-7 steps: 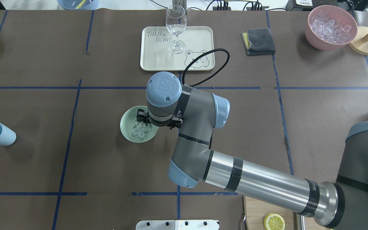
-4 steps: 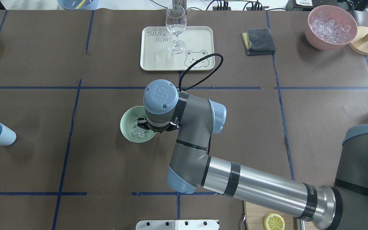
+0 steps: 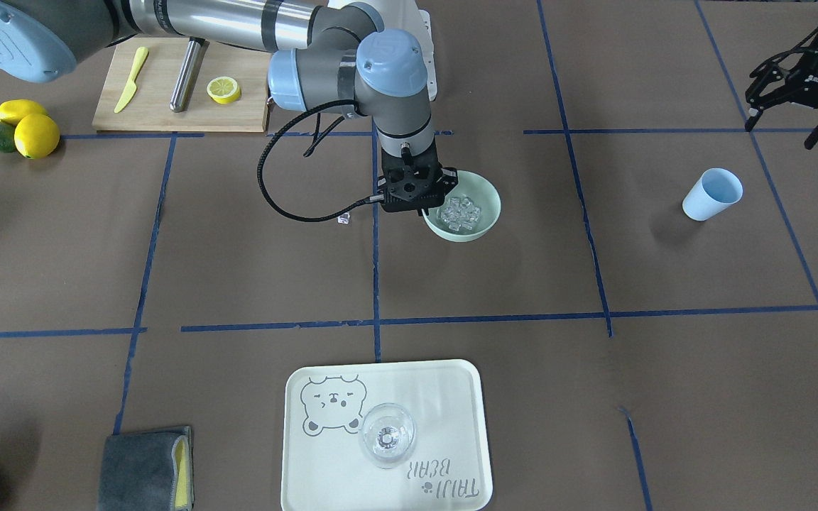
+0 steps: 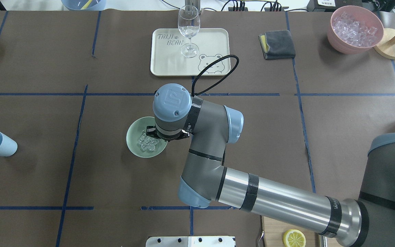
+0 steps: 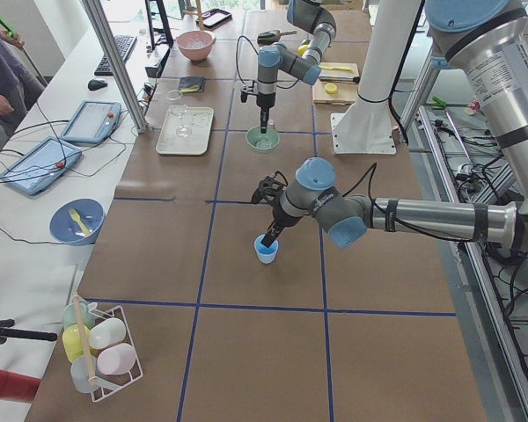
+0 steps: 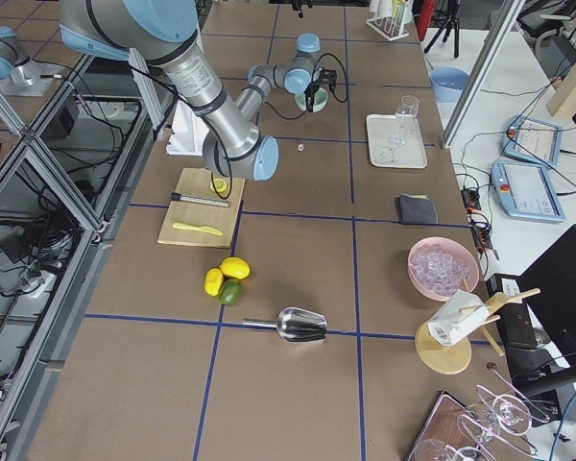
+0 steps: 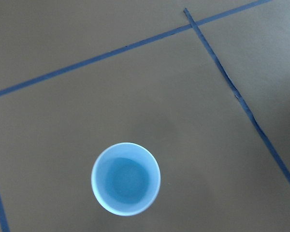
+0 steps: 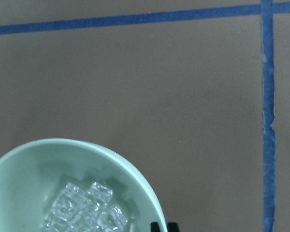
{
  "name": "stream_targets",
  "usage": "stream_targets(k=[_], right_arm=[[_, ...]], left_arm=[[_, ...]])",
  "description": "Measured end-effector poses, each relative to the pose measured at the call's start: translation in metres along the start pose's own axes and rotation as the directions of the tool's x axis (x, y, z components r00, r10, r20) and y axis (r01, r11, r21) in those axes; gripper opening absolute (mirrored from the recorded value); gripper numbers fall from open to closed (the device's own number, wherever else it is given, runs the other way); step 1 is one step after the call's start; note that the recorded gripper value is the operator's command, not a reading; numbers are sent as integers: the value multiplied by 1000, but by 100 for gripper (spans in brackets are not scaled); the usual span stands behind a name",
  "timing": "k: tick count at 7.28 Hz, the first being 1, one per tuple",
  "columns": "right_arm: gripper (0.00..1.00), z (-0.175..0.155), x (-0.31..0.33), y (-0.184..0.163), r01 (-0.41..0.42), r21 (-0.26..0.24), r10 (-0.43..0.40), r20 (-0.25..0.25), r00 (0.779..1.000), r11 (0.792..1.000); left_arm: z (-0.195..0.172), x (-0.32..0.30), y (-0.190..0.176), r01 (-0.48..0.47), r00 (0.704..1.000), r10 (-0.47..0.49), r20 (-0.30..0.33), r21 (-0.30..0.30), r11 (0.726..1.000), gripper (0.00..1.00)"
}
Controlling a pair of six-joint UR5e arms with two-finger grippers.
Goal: Pour ice into bowl
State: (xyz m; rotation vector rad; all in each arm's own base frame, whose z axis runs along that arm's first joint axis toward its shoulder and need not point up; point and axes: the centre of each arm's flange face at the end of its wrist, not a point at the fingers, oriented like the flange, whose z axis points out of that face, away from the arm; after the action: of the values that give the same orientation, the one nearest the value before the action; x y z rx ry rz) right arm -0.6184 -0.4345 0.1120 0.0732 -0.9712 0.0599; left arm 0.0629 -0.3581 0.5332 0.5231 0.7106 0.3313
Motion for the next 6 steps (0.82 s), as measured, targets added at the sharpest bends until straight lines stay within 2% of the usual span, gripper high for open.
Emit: stream_targets(k=[1,2,3,4,5,6], right_arm=[[0,-33,9,-11,-16,9,16,10,1000,1000],[0,-65,33,-19,-27,24,27,10,1000,999],[0,-94,73,-25,-14,46,14,-6,1000,999],[0,-122,121,-32,24,61,-21,-42,999,998],[0,-148,167,-44,64,59,-60,-78,995,996],[0,-168,210,-57,96,47,-91,-102,991,994]], left_arm=[[-6,-28,-25,-31,998,33,59,-35,999,100],[-5,-49,-51,-41,995,49,91,-81,996,100],[0,-65,-76,-27,994,40,106,-122,992,100],[-1,-77,-100,3,993,15,119,-145,989,100],[-7,-88,-114,43,993,-25,116,-155,987,100],[-11,-100,-119,92,994,-81,77,-165,982,100]])
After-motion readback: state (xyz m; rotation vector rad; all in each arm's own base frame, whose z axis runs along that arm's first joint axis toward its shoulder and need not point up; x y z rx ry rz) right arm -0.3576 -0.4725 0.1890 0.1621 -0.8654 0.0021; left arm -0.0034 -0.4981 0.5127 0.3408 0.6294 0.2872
